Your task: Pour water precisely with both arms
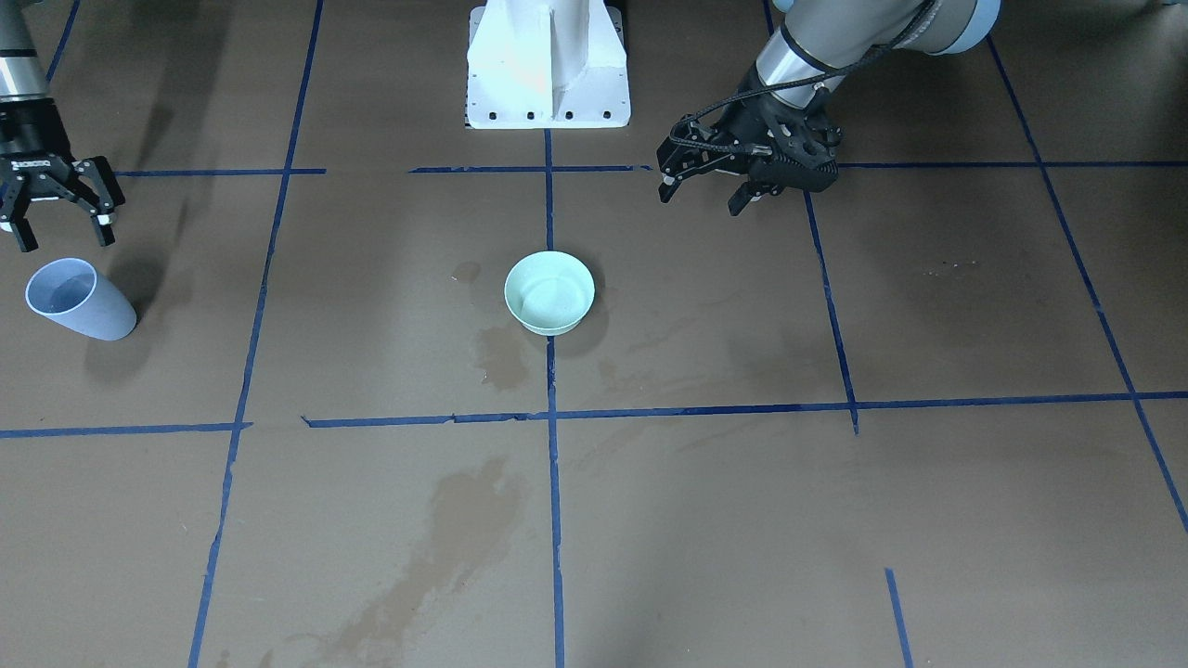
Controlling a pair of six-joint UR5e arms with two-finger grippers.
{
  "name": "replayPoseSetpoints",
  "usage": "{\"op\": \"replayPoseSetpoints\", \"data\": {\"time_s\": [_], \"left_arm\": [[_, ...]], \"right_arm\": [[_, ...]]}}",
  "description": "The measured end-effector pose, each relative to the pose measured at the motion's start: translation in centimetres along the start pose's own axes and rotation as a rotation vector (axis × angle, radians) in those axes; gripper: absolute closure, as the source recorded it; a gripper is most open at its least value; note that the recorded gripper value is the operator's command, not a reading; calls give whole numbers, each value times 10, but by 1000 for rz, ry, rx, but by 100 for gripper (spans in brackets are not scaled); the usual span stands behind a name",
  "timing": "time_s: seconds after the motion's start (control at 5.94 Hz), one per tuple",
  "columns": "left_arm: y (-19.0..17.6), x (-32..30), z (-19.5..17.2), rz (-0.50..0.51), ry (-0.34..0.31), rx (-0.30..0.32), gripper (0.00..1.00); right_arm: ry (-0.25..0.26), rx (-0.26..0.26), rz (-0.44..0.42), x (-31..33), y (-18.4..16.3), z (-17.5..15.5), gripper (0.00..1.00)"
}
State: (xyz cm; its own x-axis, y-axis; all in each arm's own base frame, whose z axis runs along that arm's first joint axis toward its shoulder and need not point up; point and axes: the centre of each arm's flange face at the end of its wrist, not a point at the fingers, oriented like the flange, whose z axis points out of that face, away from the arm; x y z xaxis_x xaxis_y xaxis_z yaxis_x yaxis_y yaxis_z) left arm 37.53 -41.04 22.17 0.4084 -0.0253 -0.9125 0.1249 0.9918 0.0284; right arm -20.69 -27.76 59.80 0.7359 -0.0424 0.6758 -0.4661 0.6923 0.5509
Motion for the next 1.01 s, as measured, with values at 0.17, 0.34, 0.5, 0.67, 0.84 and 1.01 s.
{"op": "replayPoseSetpoints", "data": {"time_s": [0.17, 0.34, 0.5, 0.67, 0.84, 1.01], "left_arm": [[-1, 0, -2, -2, -1, 2, 0], [-2, -1, -3, -3, -2, 5, 0], [-3, -1, -4, -5, -2, 8, 0], [-4, -1, -5, -5, -2, 10, 0], [-4, -1, -6, -5, -1, 11, 0], [-5, -1, -7, -5, 0, 13, 0]], "right_arm": [[33, 96, -35, -2, 27, 10, 0], [36, 178, -62, -9, 47, 16, 2], [44, 225, -73, -8, 56, 19, 1], [57, 274, -71, -7, 61, 27, 1], [61, 314, -58, -13, 65, 34, 1], [57, 341, -43, -13, 66, 38, 1]]}}
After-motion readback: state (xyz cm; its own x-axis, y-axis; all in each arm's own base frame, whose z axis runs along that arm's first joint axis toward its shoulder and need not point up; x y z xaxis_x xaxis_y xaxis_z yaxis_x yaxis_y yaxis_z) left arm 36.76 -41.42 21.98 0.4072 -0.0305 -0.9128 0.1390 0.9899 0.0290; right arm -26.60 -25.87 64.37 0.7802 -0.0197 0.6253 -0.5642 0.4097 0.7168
